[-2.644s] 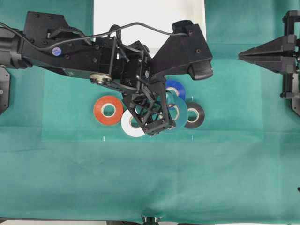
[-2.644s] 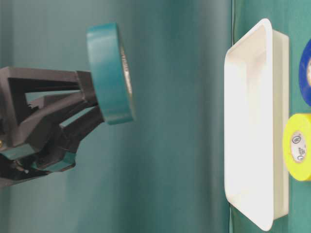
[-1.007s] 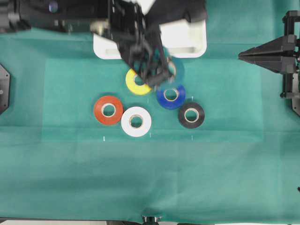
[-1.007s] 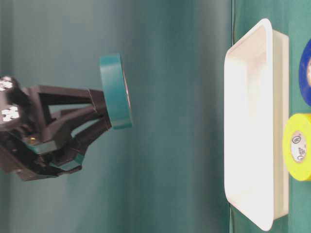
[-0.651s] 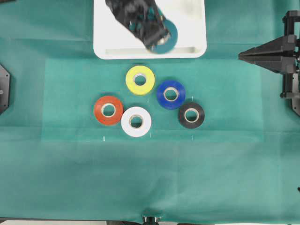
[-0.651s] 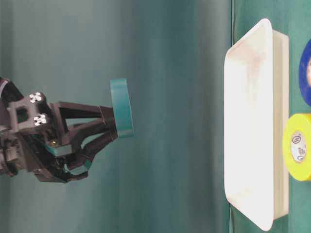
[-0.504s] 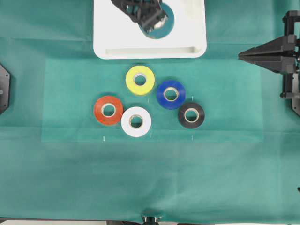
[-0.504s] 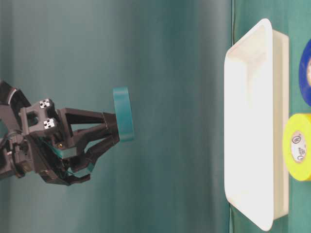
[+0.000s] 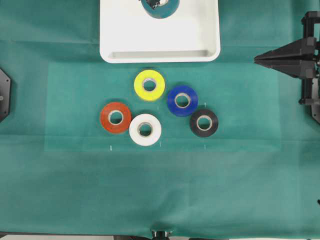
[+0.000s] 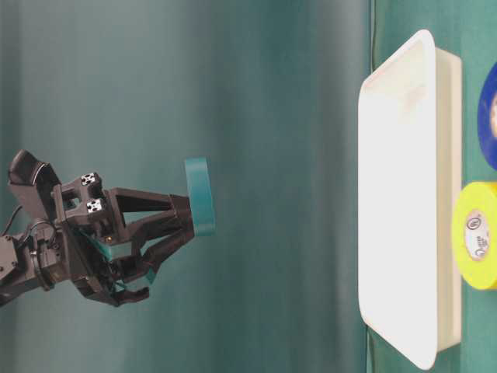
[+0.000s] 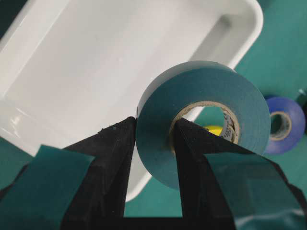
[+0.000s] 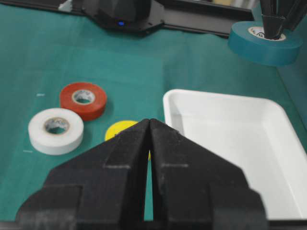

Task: Pick up the tape from a random location and place it into the white case.
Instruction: 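Carry the teal roll with the left gripper over the white tray, then lower the teal roll into the white tray with the left gripper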

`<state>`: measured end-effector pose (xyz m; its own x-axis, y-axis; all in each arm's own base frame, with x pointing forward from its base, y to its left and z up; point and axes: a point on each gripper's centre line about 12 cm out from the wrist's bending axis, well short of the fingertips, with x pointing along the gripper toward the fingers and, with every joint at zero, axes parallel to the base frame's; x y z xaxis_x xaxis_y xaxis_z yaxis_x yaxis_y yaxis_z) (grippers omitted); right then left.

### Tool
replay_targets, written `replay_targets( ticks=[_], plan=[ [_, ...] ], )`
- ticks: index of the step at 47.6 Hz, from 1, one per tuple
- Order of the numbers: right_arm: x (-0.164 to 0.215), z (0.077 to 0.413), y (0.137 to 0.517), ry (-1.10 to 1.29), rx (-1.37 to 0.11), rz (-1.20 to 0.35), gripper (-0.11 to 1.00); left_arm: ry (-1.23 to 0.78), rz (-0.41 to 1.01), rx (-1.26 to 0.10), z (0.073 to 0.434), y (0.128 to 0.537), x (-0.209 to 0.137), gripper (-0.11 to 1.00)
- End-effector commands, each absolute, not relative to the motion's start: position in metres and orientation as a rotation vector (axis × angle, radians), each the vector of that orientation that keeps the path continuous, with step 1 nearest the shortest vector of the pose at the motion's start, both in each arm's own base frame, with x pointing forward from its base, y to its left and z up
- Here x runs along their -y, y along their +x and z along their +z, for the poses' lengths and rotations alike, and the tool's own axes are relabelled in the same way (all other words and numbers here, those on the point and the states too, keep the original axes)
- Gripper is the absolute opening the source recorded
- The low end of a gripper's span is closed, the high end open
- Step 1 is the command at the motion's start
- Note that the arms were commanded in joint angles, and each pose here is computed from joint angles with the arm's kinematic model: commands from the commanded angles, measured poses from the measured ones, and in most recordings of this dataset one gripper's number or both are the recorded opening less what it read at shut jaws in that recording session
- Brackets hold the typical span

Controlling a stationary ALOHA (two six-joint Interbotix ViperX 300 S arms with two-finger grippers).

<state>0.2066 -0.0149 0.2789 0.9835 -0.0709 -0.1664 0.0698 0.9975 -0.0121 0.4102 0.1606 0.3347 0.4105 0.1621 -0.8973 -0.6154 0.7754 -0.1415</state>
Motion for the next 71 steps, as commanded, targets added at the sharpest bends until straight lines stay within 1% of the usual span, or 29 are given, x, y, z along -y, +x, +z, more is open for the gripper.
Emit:
replay_targets(
  ticks=[1, 53, 57, 71],
  plan=[
    [0.016, 0.289, 0.209, -0.01, -0.143, -0.074, 0.02, -0.487, 0.512, -0.966, 0.363, 0.403, -0.159, 0.22],
    [0.015, 0.288, 0.209, -0.015, -0.145, -0.072, 0.02, -0.487, 0.51, -0.969, 0.36, 0.404, -0.158, 0.22],
    [0.015, 0.288, 0.209, -0.015, -0.145, -0.072, 0.02, -0.487, 0.51, -0.969, 0.356, 0.405, -0.159, 0.22],
    [0.015, 0.288, 0.209, -0.016, -0.146, -0.072, 0.02, -0.486, 0.513, -0.964, 0.326, 0.409, -0.162, 0.22]
  ],
)
